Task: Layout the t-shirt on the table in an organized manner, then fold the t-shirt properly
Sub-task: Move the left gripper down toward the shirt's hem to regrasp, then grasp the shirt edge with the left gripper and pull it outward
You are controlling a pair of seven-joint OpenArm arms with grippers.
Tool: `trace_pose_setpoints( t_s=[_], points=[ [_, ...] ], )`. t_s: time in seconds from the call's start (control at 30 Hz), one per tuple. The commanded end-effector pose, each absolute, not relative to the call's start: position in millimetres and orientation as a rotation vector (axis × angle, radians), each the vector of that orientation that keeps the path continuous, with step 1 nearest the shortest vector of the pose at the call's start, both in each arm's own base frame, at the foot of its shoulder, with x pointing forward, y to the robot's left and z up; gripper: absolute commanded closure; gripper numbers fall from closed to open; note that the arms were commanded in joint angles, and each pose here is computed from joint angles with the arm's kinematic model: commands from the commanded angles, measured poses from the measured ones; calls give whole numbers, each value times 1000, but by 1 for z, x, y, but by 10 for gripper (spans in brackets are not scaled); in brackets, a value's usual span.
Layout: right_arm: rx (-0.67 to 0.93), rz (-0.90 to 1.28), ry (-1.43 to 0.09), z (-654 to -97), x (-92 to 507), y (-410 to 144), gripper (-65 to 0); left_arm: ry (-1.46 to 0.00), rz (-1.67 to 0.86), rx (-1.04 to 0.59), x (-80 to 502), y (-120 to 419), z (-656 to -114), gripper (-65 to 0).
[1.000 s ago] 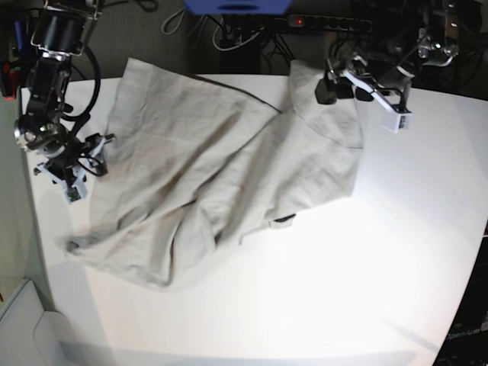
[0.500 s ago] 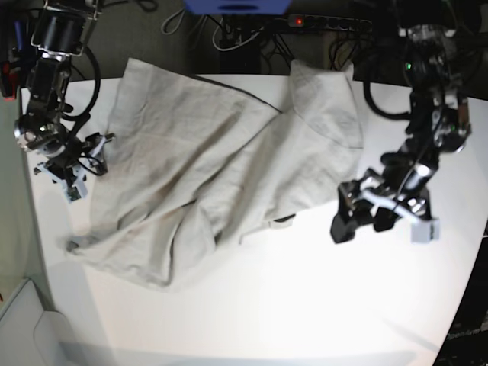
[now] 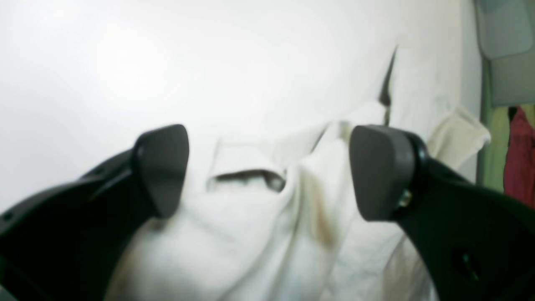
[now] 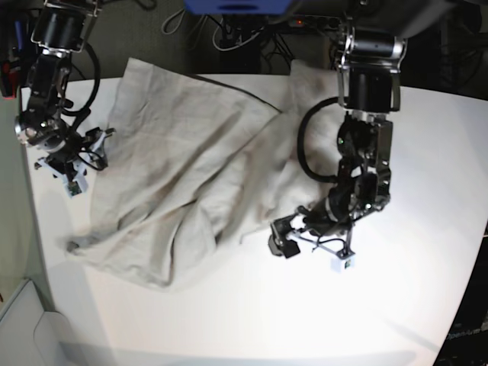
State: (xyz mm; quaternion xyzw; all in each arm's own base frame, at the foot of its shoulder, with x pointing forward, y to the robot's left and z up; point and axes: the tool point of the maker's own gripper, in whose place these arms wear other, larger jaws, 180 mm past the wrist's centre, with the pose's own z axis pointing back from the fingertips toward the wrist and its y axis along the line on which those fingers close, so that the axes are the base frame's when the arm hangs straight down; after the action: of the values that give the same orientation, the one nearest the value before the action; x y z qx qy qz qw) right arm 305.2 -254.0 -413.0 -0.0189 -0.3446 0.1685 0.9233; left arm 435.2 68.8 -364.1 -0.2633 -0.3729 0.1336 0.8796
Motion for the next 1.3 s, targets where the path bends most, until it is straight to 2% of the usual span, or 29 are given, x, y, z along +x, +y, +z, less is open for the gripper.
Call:
trace_pose_setpoints(
  t_s=[0.0,0.23,0.53,0.7,0.93,1.03,1.27],
  points=[
    [-54,346,-757,-399,316,-259,-306,-820,274,-564,449,66,-349,-585],
    [-55,346,-756,-399,316,-259,-306,-743,251,-551,450,54,-369,-583],
    [-56,346,-764,-396,319,-259,-306,-713,251,-561,444,47,-376,-570],
    [-57,346,-766,-396,320,-259,-306,-701,258,-557,437,47,-384,-441],
    [-57,345,-766,-396,320,-260,-306,-684,263,-565,432,46,-389,-122],
    [-57,345,-766,-396,320,-260,-306,-693,264,-569,434,46,-385,-11],
    [-56,345,-761,-397,318,-260,-306,-813,232,-569,450,57,-344,-4]
  ],
)
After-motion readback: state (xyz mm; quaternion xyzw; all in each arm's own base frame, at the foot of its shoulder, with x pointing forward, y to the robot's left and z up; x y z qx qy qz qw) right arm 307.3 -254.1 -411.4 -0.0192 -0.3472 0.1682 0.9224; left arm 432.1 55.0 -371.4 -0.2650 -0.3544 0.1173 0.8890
